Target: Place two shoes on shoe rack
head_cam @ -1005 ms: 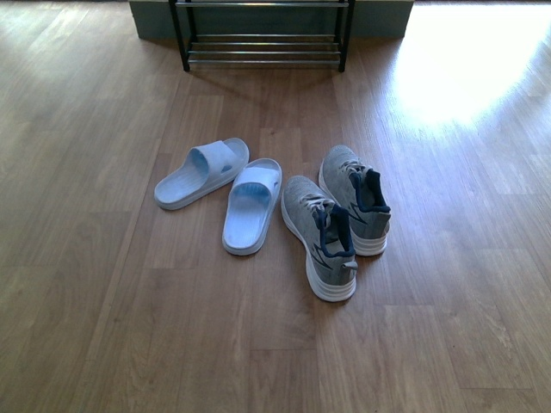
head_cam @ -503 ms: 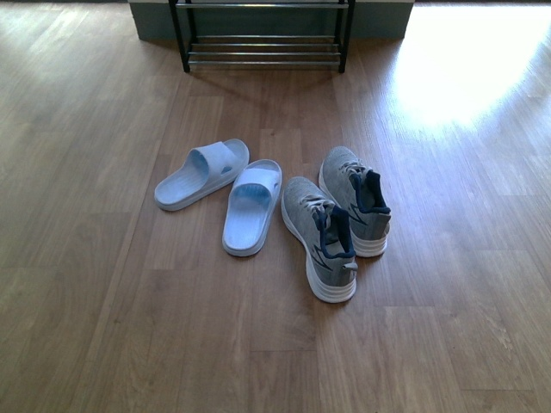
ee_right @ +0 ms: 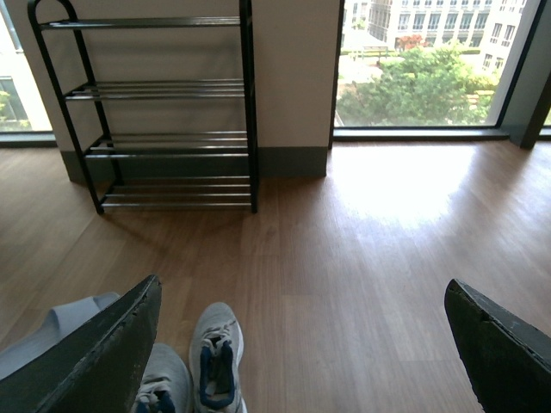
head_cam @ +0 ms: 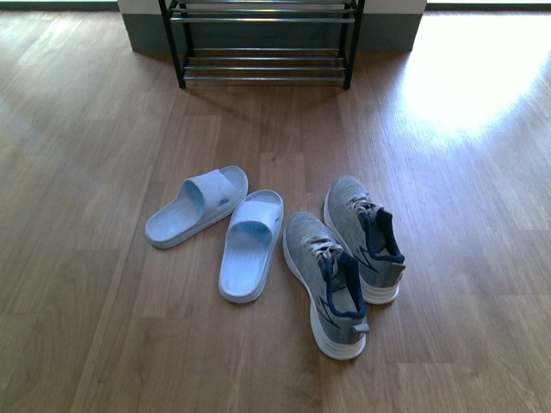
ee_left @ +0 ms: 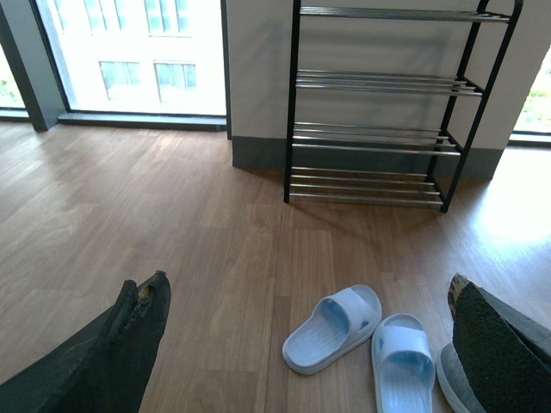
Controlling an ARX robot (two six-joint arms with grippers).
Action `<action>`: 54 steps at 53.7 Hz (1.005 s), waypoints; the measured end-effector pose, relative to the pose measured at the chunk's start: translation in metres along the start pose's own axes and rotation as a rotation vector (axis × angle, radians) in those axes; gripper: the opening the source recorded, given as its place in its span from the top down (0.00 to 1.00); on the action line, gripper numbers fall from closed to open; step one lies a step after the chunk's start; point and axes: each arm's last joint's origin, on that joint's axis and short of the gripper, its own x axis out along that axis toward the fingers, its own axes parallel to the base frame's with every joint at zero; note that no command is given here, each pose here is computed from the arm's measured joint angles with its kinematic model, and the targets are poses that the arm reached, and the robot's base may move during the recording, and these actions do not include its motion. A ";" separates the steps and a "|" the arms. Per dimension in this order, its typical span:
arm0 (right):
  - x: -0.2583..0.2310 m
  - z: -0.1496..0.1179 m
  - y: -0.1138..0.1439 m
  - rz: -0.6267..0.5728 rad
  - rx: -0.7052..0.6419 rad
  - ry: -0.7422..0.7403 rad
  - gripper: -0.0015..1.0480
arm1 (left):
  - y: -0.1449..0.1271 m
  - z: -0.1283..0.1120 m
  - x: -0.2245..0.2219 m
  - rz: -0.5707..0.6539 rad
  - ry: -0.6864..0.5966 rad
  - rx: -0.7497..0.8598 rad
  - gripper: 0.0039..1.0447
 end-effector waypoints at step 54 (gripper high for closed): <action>0.175 -0.074 0.014 0.075 -0.019 0.633 0.09 | 0.000 0.000 0.000 0.000 0.000 0.000 0.09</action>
